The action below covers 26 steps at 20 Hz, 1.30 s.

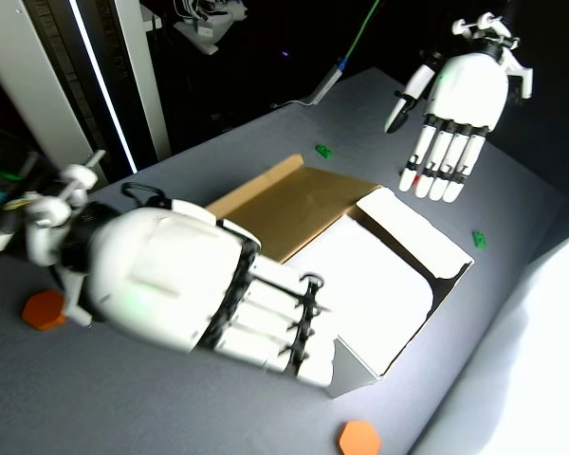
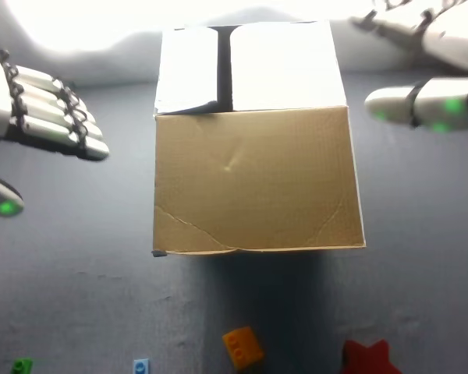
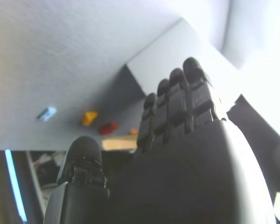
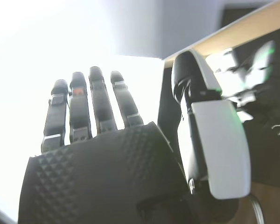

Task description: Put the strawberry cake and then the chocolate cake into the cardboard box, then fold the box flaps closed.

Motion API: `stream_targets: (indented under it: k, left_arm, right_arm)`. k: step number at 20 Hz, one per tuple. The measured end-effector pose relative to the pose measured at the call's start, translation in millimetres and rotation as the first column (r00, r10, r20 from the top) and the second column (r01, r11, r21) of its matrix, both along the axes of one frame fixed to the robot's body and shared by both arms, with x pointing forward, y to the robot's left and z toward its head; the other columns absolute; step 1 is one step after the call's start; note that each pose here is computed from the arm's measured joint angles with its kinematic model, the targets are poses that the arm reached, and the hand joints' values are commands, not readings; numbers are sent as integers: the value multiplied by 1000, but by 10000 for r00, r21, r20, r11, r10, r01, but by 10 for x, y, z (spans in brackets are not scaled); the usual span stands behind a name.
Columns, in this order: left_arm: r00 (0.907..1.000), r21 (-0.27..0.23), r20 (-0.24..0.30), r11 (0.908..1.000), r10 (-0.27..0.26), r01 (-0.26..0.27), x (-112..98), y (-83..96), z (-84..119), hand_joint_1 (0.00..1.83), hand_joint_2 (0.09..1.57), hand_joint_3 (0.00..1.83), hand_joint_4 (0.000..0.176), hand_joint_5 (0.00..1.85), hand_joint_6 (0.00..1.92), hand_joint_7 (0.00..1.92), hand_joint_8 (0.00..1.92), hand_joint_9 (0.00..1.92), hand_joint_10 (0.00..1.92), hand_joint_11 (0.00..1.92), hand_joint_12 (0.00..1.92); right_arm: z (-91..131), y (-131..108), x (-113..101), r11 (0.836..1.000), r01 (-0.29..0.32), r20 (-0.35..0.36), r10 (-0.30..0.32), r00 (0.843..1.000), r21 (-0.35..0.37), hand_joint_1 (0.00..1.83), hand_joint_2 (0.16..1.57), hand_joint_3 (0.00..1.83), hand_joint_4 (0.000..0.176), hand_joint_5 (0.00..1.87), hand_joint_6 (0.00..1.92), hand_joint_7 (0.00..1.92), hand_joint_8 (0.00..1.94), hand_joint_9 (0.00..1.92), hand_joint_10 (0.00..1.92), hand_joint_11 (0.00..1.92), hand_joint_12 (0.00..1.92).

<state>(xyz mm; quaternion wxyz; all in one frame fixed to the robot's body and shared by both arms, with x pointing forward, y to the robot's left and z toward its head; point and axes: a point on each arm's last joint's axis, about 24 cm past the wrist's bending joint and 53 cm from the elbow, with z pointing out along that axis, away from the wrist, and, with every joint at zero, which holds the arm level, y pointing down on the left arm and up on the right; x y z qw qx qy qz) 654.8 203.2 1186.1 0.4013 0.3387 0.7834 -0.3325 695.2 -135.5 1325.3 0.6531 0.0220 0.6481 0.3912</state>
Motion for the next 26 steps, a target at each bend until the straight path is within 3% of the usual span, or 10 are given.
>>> stream_targets:
  k: [4,7,10,20,24,26]
  left_arm:
    - [9936,-60,-466,9947,-1032,1031,-404,-269,-214,0,1348,0,23,58,2,107,2,109,0,0,394]
    - [9889,-106,-543,9903,-1386,1382,-589,-360,-299,0,1348,0,23,66,3,116,4,118,7,0,395]
    - [9804,18,-802,9836,-1798,1805,-793,-499,-495,0,1346,0,25,63,1,104,0,111,2,0,377]
    - [9726,-74,-895,9767,-2145,2147,-956,-915,-812,0,1345,0,25,67,0,116,0,117,1,0,397]
    - [9729,-396,-832,9762,-2157,2131,-957,-1047,-755,0,1344,0,25,55,0,116,0,122,1,0,394]
    - [9765,-691,-577,9766,-2079,2038,-907,-1091,-586,0,1346,0,19,47,1,108,0,104,1,0,325]
  right_arm:
    - [-125,-367,-101,9987,496,-638,-487,9968,134,109,1279,1,0,13,1,82,0,58,4,3,2]
    - [-211,-613,-213,9964,842,-893,-847,9924,-99,113,1277,0,0,24,6,91,6,70,9,2,2]
    - [-126,-871,-236,9903,1358,-813,-1330,9878,300,86,1288,4,0,3,0,71,0,71,8,15,13]
    - [-142,-831,-235,9889,1346,-874,-1288,9878,636,84,1289,0,0,29,9,84,5,78,10,0,119]
    - [-111,-855,-229,9856,1401,-889,-1318,9873,943,100,1291,0,0,21,4,74,4,68,5,0,33]
    - [-104,-860,-228,9852,1417,-861,-1336,9873,961,85,1285,0,0,8,0,60,0,55,0,0,32]
